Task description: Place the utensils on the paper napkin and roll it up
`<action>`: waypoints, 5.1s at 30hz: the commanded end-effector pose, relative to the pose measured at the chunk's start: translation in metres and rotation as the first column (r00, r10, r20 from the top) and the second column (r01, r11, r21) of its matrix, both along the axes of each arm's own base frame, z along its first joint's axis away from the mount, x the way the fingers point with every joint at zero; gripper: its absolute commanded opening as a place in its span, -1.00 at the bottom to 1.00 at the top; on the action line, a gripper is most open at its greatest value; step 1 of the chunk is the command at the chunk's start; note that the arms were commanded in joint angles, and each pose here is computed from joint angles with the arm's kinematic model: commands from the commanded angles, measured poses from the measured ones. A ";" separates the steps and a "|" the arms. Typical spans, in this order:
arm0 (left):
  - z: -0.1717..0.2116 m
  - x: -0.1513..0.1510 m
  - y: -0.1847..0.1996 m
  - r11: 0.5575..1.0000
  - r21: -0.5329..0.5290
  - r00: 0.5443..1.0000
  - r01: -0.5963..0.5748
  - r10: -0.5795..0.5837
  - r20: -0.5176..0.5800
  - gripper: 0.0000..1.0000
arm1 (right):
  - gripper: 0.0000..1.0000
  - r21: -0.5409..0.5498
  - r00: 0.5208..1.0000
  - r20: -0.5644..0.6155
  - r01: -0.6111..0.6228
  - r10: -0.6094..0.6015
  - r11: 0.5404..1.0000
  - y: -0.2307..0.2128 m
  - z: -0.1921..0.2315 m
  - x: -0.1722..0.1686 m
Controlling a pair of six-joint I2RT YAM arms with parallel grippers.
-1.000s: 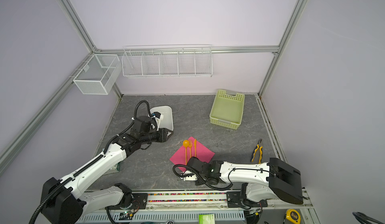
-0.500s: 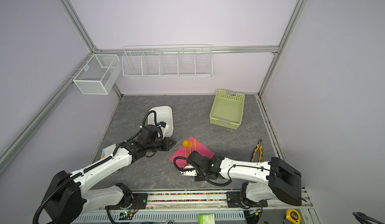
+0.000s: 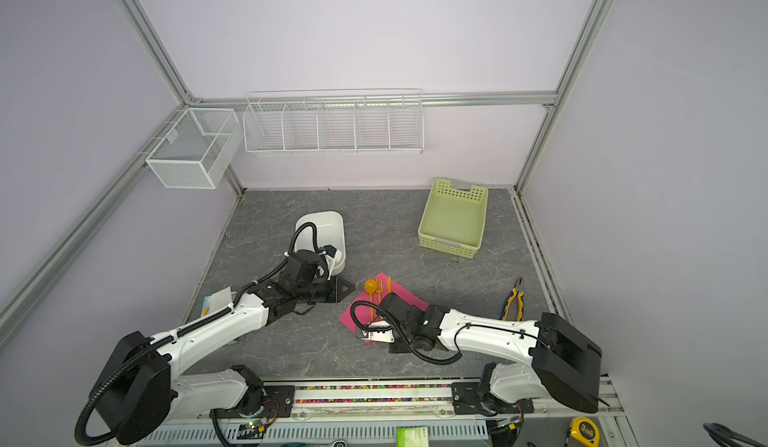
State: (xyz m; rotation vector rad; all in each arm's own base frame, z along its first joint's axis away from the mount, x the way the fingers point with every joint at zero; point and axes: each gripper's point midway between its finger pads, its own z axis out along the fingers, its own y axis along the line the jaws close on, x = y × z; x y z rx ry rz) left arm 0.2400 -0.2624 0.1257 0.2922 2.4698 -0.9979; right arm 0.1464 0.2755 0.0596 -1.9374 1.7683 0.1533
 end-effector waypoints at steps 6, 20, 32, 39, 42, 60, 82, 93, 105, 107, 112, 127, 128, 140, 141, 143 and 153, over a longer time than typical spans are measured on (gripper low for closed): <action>-0.009 -0.001 0.000 1.000 0.029 1.000 0.001 -0.001 -0.016 -0.94 | -0.86 0.090 0.999 -0.032 0.003 0.000 0.996 0.021 0.008 0.006; 0.000 0.014 0.041 0.987 0.135 0.996 -0.085 0.087 -0.013 -0.96 | -0.87 0.153 0.999 -0.040 0.028 -0.022 0.988 0.050 0.012 0.019; -0.039 -0.030 -0.010 0.986 0.055 0.974 0.158 -0.146 -0.171 -1.00 | -0.86 0.117 0.992 -0.051 0.124 -0.119 0.985 0.037 0.003 0.024; -0.060 -0.042 -0.004 0.987 0.057 0.962 0.152 -0.135 -0.237 -1.00 | -0.86 0.079 0.990 -0.048 0.137 -0.134 0.987 0.034 -0.007 0.026; -0.067 -0.046 0.000 0.985 0.074 0.958 0.153 -0.130 -0.255 -1.00 | -0.87 0.074 0.988 -0.059 0.144 -0.139 0.987 0.032 -0.010 0.024; -0.092 -0.054 0.012 0.974 0.153 0.947 0.165 -0.113 -0.301 -1.00 | -0.87 0.061 0.980 -0.080 0.188 -0.183 0.980 0.020 -0.008 0.020; -0.078 -0.067 0.001 0.987 0.013 0.931 0.162 -0.149 -0.334 -1.00 | -0.86 0.051 0.973 -0.053 0.225 -0.223 0.973 0.024 -0.013 0.035; -0.073 -0.093 -0.009 0.973 -0.162 0.898 0.162 -0.214 -0.384 -1.00 | -0.86 0.069 0.973 -0.061 0.227 -0.223 0.971 0.029 -0.015 0.038; -0.074 -0.093 -0.026 0.967 -0.186 0.892 0.175 -0.236 -0.386 -1.00 | -0.86 0.079 0.968 -0.063 0.247 -0.243 0.966 0.028 -0.013 0.041; -0.077 -0.094 -0.028 0.968 -0.181 0.889 0.175 -0.234 -0.394 -1.00 | -0.86 0.082 0.967 -0.061 0.251 -0.246 0.965 0.027 -0.013 0.042; -0.082 -0.092 -0.027 0.972 -0.165 0.891 0.166 -0.219 -0.396 -1.00 | -0.86 0.090 0.966 -0.065 0.257 -0.252 0.962 0.027 -0.011 0.043; -0.096 -0.085 -0.020 0.987 -0.104 0.904 0.121 -0.153 -0.398 -1.00 | -0.86 0.105 0.963 -0.072 0.265 -0.259 0.958 0.025 -0.006 0.044; -0.097 -0.085 -0.020 0.988 -0.099 0.904 0.119 -0.149 -0.400 -1.00 | -0.86 0.102 0.963 -0.073 0.265 -0.258 0.959 0.025 -0.007 0.043; -0.106 -0.085 -0.016 0.992 -0.071 0.901 0.102 -0.122 -0.417 -1.00 | -0.46 0.105 0.953 -0.056 0.302 -0.297 0.948 0.019 0.002 0.048; -0.106 -0.085 -0.016 0.993 -0.071 0.901 0.099 -0.120 -0.416 -1.00 | -0.38 0.115 0.950 -0.058 0.312 -0.307 0.943 0.020 0.007 0.049; -0.105 -0.085 -0.015 0.993 -0.071 0.903 0.096 -0.117 -0.414 -1.00 | -0.27 0.143 0.937 -0.069 0.349 -0.342 0.926 0.019 0.018 0.051; -0.106 -0.087 -0.013 0.993 -0.068 0.901 0.098 -0.117 -0.417 -1.00 | -0.38 0.144 0.580 -0.535 0.779 -0.615 0.610 0.019 0.045 0.029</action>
